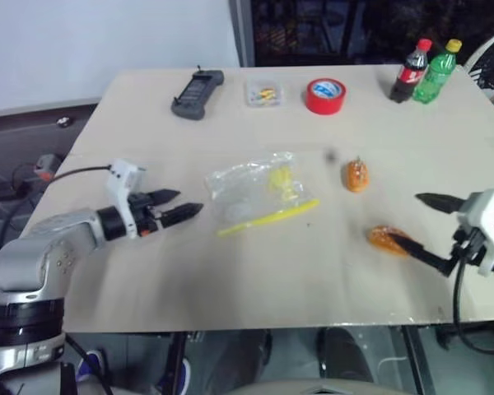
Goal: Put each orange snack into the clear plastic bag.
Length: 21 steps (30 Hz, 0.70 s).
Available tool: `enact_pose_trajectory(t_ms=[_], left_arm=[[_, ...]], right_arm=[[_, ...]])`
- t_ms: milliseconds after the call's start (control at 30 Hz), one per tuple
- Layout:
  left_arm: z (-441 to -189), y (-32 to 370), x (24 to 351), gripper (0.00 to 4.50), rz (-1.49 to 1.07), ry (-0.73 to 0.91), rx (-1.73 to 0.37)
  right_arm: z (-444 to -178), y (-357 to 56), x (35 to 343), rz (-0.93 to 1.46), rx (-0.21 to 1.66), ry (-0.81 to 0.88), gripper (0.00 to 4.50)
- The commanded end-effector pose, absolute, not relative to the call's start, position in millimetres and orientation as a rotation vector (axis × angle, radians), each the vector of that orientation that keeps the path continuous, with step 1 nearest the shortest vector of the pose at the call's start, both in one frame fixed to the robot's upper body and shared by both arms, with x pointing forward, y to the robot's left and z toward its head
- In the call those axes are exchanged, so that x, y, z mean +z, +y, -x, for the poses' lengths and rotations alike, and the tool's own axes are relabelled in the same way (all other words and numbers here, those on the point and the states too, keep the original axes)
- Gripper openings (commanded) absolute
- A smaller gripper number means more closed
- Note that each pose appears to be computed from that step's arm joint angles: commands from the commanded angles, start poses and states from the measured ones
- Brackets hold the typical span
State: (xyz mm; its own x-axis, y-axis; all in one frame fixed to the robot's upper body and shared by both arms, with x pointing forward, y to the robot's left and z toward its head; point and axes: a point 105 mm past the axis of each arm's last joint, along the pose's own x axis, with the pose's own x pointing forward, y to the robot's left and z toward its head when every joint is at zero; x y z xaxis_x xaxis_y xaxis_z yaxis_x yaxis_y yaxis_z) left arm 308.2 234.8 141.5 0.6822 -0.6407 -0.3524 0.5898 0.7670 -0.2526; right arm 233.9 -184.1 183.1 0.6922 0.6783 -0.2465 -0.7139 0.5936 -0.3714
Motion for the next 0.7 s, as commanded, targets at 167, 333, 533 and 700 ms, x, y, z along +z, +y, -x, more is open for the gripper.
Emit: enact_pose_trajectory(t_ms=[167, 333, 533, 700], left_arm=[[-328, 234, 120, 4.46, 0.216, 0.519, -0.700], [-342, 201, 101, 4.46, 0.293, 0.592, -0.832], [-343, 159, 93, 4.46, 0.530, 0.711, -1.010], [-350, 137, 79, 3.95, 0.680, 0.797, -1.019]], right_arm=[[-227, -155, 190, 0.470, 0.909, -0.001, 4.48], [-222, -153, 185, 0.471, 0.896, -0.009, 4.48], [-216, -149, 185, 0.471, 0.877, -0.009, 4.48], [-212, -146, 186, 0.471, 0.858, -0.002, 4.50]])
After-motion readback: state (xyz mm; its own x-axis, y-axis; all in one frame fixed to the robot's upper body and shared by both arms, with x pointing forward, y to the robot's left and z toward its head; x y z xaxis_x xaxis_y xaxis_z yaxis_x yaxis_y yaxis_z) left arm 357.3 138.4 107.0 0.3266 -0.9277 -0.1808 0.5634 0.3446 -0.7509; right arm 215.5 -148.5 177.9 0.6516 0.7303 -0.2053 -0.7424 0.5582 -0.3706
